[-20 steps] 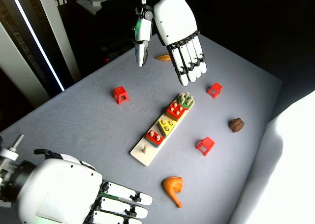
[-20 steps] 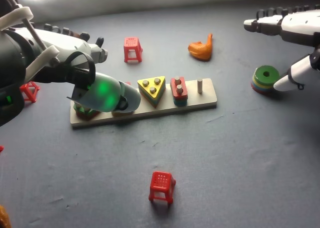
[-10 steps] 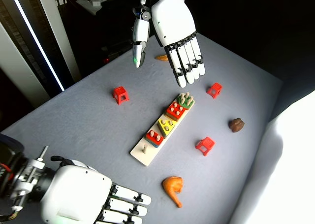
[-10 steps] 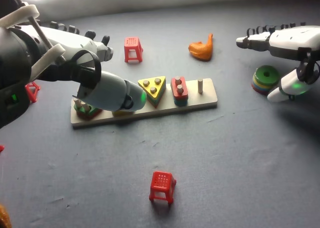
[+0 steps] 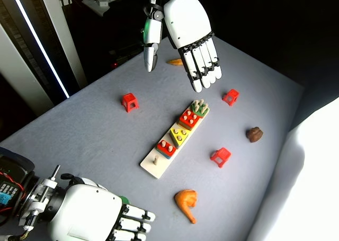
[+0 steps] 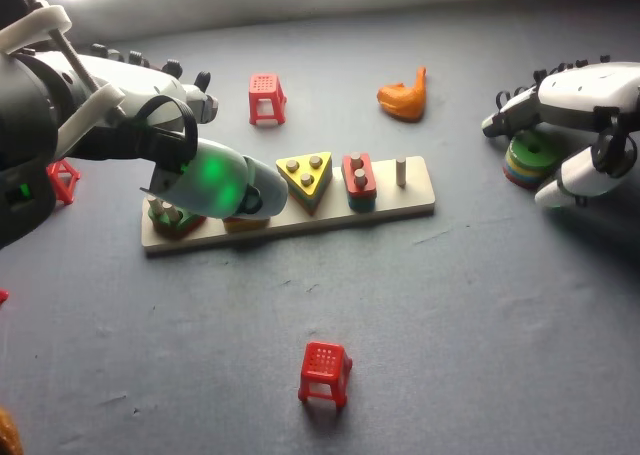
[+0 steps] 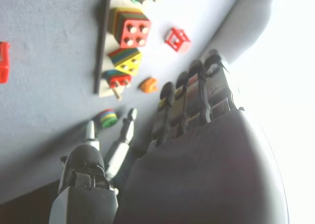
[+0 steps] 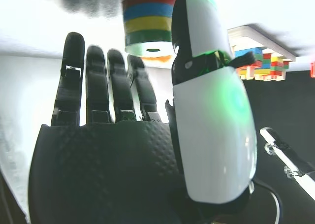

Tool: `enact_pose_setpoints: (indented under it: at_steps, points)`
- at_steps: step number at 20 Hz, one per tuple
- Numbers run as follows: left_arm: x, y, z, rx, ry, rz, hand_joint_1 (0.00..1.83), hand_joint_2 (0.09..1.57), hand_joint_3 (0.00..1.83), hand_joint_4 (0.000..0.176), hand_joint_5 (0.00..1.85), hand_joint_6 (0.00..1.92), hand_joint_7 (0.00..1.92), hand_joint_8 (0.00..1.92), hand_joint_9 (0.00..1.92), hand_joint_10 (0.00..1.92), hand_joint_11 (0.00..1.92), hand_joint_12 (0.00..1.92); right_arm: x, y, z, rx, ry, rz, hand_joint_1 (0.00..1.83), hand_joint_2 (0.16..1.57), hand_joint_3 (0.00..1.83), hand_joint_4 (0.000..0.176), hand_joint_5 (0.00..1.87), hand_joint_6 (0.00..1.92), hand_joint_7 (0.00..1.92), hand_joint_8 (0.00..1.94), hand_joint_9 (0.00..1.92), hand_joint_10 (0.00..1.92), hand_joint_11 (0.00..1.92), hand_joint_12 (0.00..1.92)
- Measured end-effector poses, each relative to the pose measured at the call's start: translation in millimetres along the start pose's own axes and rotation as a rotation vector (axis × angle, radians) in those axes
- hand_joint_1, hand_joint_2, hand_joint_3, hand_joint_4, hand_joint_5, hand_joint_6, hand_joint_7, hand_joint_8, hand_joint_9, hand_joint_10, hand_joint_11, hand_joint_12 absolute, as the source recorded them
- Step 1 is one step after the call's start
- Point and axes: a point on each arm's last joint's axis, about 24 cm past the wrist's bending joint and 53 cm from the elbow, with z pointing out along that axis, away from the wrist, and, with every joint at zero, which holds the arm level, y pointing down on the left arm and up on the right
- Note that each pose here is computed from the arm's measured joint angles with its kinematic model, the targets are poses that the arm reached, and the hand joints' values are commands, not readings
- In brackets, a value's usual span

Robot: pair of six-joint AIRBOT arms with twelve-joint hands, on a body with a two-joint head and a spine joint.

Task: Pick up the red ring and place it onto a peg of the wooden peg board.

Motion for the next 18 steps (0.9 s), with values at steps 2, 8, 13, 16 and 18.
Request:
enact_pose_setpoints:
  at_steps: [2,8,13,16,18]
  points:
    - [-0.9,-1.7,-0.4,0.006,-0.002,-0.002,0.0,1.14,0.01,0.0,0.03,0.0,0.0,0.0,0.0,0.0,0.0,0.0,-5.2,1.6,-0.1,-0.007,-0.021,-0.002,1.25,1.06,0.01,0.0,0.96,0.76,1.16,0.53,1.09,0.11,0.57,1.2]
    - [-5.4,-5.0,-1.6,0.015,-0.013,-0.006,0.0,1.14,0.01,0.0,0.04,0.01,0.0,0.0,0.0,0.0,0.0,0.0,-9.4,1.7,-0.8,-0.01,-0.034,-0.002,1.39,1.06,0.0,0.0,1.0,0.87,1.09,0.74,1.12,0.93,0.88,1.02]
    - [-5.8,-3.8,-2.2,0.009,-0.011,-0.013,0.0,1.14,0.01,0.0,0.04,0.0,0.0,0.0,0.0,0.0,0.0,0.0,-12.4,3.2,-1.6,-0.009,-0.03,-0.001,1.39,1.05,0.0,0.0,1.04,0.83,1.1,0.73,1.11,0.93,0.87,1.04]
    - [-7.9,-4.4,-2.4,0.01,-0.017,-0.012,0.0,1.14,0.0,0.0,0.03,0.0,0.0,0.0,0.0,0.0,0.0,0.0,-16.3,20.1,-4.8,-0.037,-0.016,-0.016,1.39,1.05,0.0,0.0,1.05,0.83,1.13,0.7,1.06,0.97,0.83,1.05]
    - [-7.3,-4.8,-2.4,0.012,-0.015,-0.013,0.0,1.14,0.0,0.0,0.05,0.01,0.01,0.0,0.0,0.0,0.01,0.01,-27.5,50.3,-8.3,-0.1,-0.042,-0.051,1.39,1.05,0.0,0.0,1.03,0.89,1.15,0.65,1.07,0.94,0.85,1.02]
